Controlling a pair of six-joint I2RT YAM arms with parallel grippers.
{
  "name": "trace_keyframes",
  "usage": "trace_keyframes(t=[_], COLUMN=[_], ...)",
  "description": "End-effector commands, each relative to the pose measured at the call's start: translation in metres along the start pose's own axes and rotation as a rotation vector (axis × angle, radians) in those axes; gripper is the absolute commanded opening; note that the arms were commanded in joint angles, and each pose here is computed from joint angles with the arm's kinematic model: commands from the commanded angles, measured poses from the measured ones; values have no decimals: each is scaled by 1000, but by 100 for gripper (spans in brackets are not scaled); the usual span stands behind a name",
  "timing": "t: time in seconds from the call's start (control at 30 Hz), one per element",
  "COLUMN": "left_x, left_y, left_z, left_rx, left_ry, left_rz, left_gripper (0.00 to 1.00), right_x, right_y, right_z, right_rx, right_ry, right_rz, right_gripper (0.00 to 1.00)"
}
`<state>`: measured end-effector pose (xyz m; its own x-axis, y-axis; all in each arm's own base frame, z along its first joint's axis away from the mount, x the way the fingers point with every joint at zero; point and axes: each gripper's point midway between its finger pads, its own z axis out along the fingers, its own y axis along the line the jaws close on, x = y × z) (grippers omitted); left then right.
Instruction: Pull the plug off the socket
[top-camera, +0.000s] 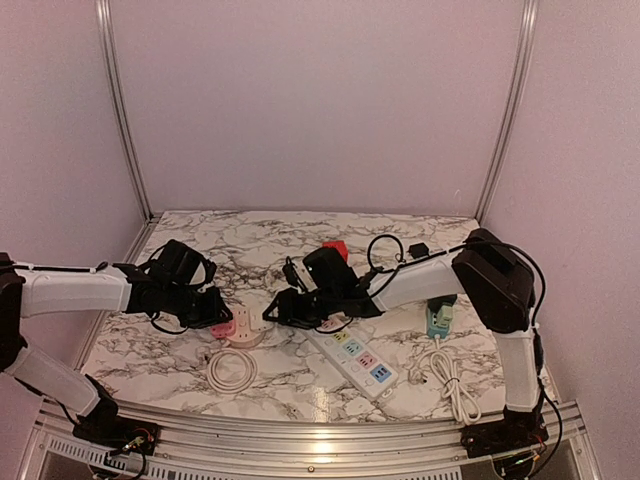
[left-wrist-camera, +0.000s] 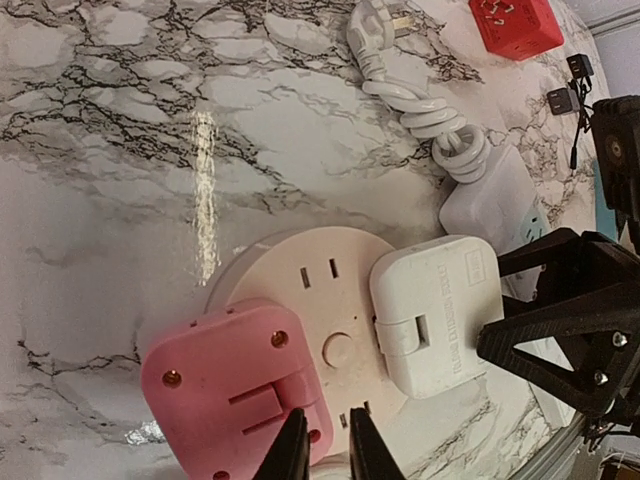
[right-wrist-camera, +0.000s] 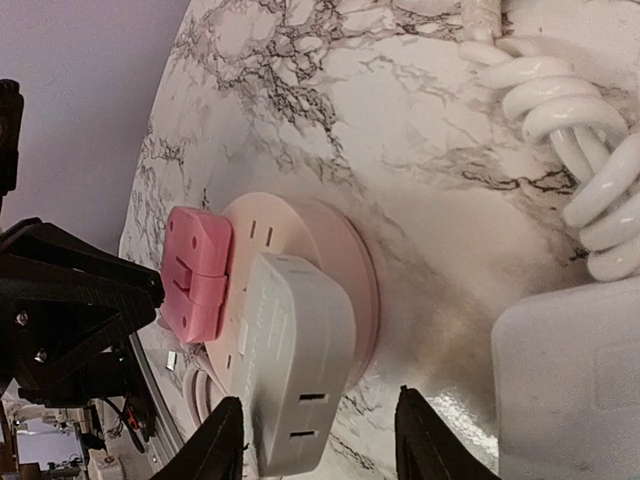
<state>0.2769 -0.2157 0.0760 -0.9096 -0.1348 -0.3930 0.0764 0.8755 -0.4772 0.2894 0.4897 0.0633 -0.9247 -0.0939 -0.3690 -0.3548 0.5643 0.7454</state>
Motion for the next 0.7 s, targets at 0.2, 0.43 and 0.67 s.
trace_keyframes(t=[0.2, 0.43, 0.67], left_x=[32, 38, 41], left_y=[26, 36, 40], left_z=[19, 19, 23], left_rx=[-65, -108, -124], left_ry=[84, 103, 113], left_rz=[-27, -26, -37], left_gripper=[15, 14, 13], right_x=[-7, -3, -1], right_y=[30, 31, 32], right_z=[8, 16, 17], right_rx=[-107, -142, -162], right_ry=[2, 31, 33], right_rz=[0, 28, 44], right_gripper=[45, 38, 31])
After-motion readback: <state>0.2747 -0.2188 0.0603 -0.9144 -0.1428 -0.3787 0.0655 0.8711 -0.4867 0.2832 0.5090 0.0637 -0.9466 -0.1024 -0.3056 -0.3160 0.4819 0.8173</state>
